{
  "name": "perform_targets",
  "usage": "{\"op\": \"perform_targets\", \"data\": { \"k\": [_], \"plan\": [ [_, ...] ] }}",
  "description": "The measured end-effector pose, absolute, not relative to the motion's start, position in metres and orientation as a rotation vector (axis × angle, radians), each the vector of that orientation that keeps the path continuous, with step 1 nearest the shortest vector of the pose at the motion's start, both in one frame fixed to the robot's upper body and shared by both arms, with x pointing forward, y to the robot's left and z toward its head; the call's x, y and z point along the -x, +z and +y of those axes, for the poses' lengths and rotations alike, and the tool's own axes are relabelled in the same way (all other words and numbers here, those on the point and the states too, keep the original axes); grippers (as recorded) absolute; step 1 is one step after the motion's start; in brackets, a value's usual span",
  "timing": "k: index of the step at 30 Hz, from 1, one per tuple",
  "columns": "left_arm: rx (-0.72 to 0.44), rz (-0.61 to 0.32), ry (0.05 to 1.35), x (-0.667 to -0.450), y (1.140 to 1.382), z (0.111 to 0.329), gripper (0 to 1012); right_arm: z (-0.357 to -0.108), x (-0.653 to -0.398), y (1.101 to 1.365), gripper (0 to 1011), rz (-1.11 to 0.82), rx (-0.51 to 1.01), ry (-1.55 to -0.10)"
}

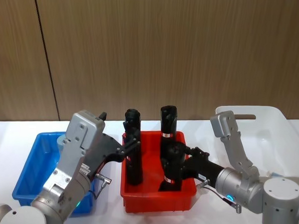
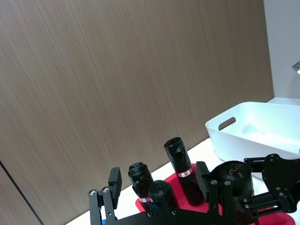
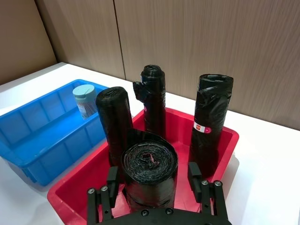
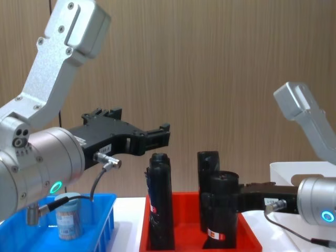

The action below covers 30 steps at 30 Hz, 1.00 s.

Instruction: Pick the cotton swabs from the blue box and place them into the white box.

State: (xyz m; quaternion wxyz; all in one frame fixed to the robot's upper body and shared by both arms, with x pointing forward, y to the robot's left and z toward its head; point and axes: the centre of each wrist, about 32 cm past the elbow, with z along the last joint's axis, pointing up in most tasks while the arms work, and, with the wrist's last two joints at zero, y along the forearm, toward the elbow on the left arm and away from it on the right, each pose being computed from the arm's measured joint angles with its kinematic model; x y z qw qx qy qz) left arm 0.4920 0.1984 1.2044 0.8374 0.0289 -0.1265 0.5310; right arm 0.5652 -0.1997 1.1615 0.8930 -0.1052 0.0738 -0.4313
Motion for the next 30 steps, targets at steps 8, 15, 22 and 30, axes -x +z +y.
{"op": "perform_targets", "data": {
  "k": [8, 15, 22, 30],
  "plan": [
    [-0.061, -0.268, 1.124, -0.492, 1.204, 0.198, 1004, -0.198, -0.569, 1.161, 731, 0.157, 0.220, -0.893],
    [-0.061, -0.268, 1.124, -0.492, 1.204, 0.198, 1004, -0.198, -0.569, 1.162, 547, 0.157, 0.218, -0.892],
    [-0.061, -0.268, 1.124, -0.492, 1.204, 0.198, 1004, -0.198, -0.567, 1.167, 521, 0.145, 0.206, -0.891],
    [-0.061, -0.268, 1.124, -0.492, 1.204, 0.198, 1004, -0.203, -0.562, 1.179, 521, 0.121, 0.172, -0.899]
  ]
}}
